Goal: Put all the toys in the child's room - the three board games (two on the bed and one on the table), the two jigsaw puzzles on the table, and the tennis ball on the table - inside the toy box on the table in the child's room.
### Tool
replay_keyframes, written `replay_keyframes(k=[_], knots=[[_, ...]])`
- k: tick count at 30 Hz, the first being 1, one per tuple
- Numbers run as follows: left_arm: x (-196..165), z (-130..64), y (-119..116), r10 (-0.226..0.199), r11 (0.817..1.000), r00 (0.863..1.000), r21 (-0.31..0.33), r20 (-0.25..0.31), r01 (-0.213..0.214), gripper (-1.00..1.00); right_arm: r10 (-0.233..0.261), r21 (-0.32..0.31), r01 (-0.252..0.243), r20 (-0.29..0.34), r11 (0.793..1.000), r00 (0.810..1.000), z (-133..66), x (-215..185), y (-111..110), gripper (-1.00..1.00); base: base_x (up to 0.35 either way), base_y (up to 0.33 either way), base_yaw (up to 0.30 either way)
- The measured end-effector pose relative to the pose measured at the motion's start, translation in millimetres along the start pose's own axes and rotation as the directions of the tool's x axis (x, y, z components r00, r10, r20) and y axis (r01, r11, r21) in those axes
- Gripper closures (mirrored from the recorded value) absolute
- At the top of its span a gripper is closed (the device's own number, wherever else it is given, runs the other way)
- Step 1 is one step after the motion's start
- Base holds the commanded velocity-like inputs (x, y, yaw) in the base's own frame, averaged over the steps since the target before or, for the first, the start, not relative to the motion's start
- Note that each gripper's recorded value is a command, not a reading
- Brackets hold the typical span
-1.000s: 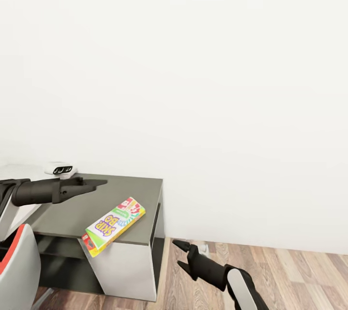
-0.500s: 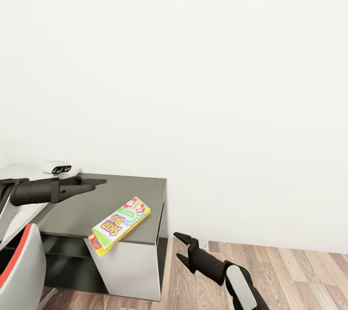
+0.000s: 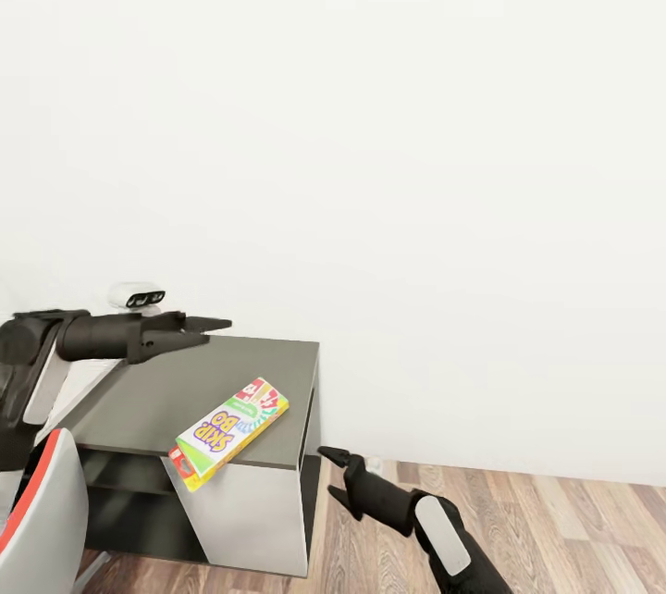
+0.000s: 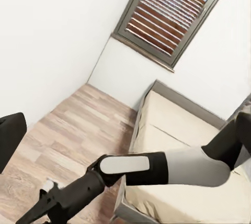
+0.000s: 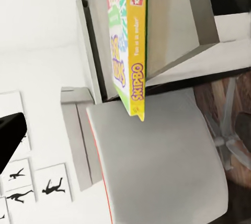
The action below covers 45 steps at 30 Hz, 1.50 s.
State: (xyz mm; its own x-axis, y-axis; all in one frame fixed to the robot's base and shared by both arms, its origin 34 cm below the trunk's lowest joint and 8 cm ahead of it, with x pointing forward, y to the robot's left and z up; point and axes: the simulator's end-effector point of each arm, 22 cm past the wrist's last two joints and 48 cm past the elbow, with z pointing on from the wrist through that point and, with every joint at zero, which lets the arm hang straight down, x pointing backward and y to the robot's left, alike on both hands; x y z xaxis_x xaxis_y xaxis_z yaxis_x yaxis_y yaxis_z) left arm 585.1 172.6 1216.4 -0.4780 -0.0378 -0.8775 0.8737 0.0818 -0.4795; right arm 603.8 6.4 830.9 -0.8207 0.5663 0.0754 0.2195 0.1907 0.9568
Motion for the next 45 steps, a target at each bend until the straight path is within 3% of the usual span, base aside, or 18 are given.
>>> replay_keyframes(k=[2,5,11,29,36,45], knots=[[-1.8,24.8,-2.0,0.014,1.0,1.0,0.027,-0.027,-0.013,-1.0,-0.006,0.035,0.006,-0.001,0.999,1.0,5.1,-0.9,-7.2,-1.0,0.0,0.0,0.0],[-5.6,44.5,-4.6,0.025,0.998,0.999,0.051,-0.033,-0.024,-1.0,-0.004,0.066,0.004,0.001,0.998,1.0,8.8,-1.7,-15.9,-1.0,0.0,0.0,0.0],[-5.8,65.0,-1.4,0.013,0.998,1.0,0.064,-0.028,-0.011,-1.0,-0.039,0.09,0.037,0.013,0.995,0.999,14.1,-2.6,-20.2,-1.0,0.0,0.0,0.0],[2.2,67.7,4.0,-0.016,0.998,0.999,0.061,-0.028,0.018,-1.0,-0.038,0.085,0.039,-0.014,0.996,0.999,16.3,5.6,-19.0,-1.0,-0.048,0.0,0.0],[35.6,64.0,11.2,-0.098,0.993,0.995,0.057,-0.031,0.099,-1.0,-0.038,0.084,0.039,-0.014,0.996,0.999,16.4,5.5,-19.1,-1.0,-0.061,0.034,0.0],[43.4,59.0,14.4,-0.117,0.992,0.993,0.045,-0.032,0.118,-1.0,-0.039,0.084,0.04,-0.014,0.996,0.999,16.4,5.9,-19.0,-1.0,-0.053,0.095,0.0]])
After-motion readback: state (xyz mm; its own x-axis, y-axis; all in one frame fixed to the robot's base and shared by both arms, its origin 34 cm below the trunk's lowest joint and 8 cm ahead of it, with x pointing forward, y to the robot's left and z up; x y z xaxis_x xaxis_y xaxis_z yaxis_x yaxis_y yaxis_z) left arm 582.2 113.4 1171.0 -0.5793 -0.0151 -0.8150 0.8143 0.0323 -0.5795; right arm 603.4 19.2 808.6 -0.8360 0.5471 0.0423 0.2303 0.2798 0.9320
